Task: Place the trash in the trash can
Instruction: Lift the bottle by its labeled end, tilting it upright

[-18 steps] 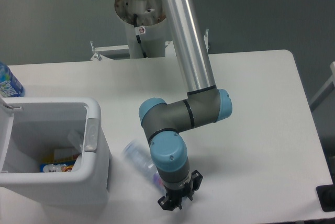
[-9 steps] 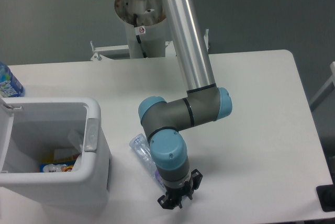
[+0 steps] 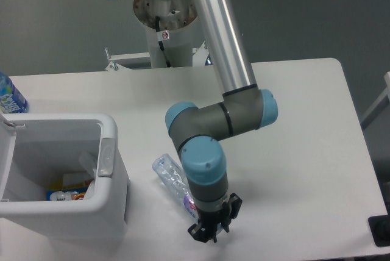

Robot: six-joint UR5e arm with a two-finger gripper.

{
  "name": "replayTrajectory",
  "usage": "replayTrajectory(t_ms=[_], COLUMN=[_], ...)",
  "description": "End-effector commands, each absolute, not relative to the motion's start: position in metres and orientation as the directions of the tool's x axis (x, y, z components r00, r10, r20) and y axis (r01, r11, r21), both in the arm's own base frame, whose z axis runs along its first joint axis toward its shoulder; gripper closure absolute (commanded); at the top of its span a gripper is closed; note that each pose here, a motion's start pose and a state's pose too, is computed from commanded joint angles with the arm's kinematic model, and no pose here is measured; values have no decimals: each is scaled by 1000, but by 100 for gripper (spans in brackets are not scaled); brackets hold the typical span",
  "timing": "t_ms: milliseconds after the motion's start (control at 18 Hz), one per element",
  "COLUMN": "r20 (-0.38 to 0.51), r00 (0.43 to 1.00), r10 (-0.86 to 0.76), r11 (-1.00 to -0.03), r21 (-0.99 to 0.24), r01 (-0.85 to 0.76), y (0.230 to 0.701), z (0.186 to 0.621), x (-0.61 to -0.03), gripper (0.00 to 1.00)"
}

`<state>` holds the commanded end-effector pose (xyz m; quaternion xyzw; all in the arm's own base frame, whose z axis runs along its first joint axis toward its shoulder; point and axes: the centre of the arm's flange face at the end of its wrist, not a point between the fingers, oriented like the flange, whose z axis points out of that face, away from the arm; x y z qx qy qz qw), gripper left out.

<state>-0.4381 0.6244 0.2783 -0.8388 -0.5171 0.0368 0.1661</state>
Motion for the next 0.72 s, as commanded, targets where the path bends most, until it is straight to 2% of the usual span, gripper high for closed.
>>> replayTrajectory(t_ms=[333,722], r20=[164,299], r00=[456,470], r10=[875,830], r11=[-377,-277], r21=[-361,-511], r01=[853,814], y=[614,599], z=[317,428], x=[-456,-487], gripper=[75,75])
